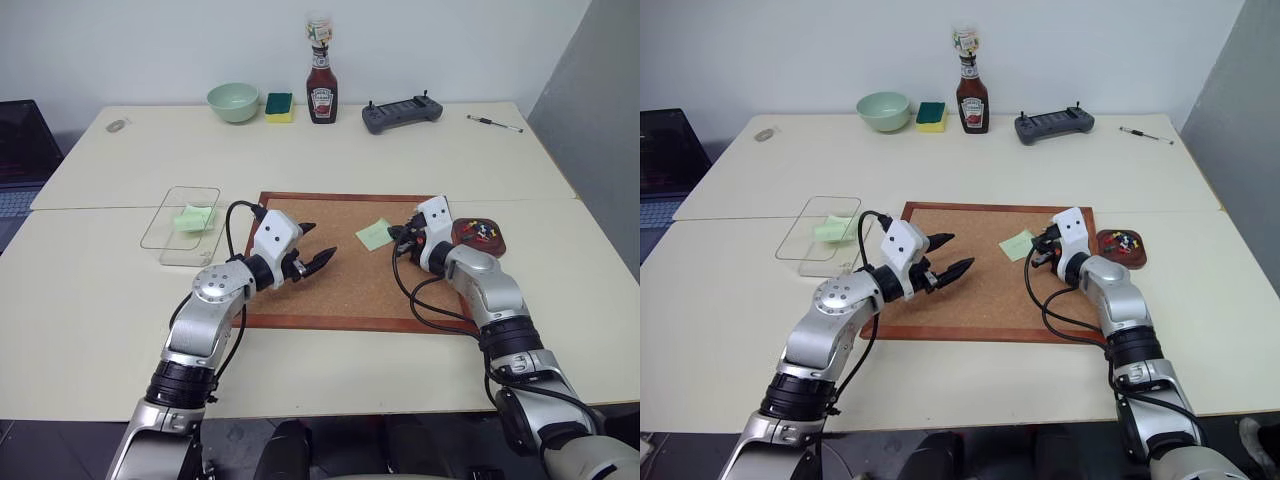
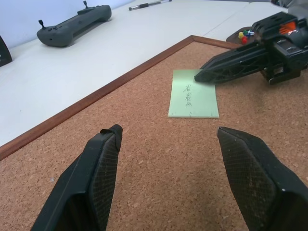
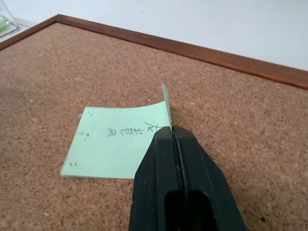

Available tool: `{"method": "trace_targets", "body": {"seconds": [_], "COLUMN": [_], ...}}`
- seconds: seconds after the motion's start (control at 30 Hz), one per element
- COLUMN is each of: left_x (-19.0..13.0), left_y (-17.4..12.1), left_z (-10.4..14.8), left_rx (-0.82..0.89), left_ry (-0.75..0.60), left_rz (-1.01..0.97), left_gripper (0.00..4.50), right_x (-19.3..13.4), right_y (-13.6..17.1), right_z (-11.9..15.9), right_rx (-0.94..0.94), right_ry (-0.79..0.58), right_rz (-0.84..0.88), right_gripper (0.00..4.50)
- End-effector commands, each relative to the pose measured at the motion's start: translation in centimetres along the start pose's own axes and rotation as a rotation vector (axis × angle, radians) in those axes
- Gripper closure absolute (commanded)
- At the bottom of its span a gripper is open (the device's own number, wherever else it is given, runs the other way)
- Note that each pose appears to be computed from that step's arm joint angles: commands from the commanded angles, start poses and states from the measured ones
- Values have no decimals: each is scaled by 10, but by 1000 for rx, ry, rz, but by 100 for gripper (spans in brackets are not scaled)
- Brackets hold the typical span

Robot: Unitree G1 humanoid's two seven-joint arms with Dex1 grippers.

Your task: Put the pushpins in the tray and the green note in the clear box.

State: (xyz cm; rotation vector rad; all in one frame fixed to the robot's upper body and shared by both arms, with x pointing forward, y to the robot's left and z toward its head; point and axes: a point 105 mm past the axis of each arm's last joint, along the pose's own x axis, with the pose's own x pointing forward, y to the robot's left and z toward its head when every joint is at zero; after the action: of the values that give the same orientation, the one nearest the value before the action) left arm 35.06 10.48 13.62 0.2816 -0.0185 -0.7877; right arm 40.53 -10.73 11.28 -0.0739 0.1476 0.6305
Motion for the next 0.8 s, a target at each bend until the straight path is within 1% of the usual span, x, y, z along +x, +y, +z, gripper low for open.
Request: {"method": "trace_targets", "body": {"seconds": [0.03,0.1,0.23,0.4,0.57,0.63,0.67,0.73,0.8], "left_x": [1,1,6,14,19,20,21,23,25], "left_y": [9,11,16,20,13,15,16,19,20], "left_z": [14,15,15,15,13,11,10,8,9], "left_rx": [31,19,-40,-110,-155,-132,-115,-90,-68], "left_ry": [-48,-51,-50,-53,-26,-10,1,13,12], "left_rz": [26,27,6,-25,-145,-169,-173,-185,-200], "left_gripper": [116,116,116,116,116,116,89,64,22], "right_x": [-2,-3,-8,-13,-13,-13,-13,-13,-14], "right_y": [6,8,19,30,37,38,39,40,42], "right_z": [19,23,33,38,42,44,44,44,44], "right_rx": [-52,-57,-78,-97,-104,-106,-107,-110,-115], "right_ry": [-75,-92,-138,-164,-186,-191,-192,-192,-192], "right_rz": [32,48,138,215,244,248,250,255,261], "right_gripper": [449,449,449,449,449,449,450,450,450]}}
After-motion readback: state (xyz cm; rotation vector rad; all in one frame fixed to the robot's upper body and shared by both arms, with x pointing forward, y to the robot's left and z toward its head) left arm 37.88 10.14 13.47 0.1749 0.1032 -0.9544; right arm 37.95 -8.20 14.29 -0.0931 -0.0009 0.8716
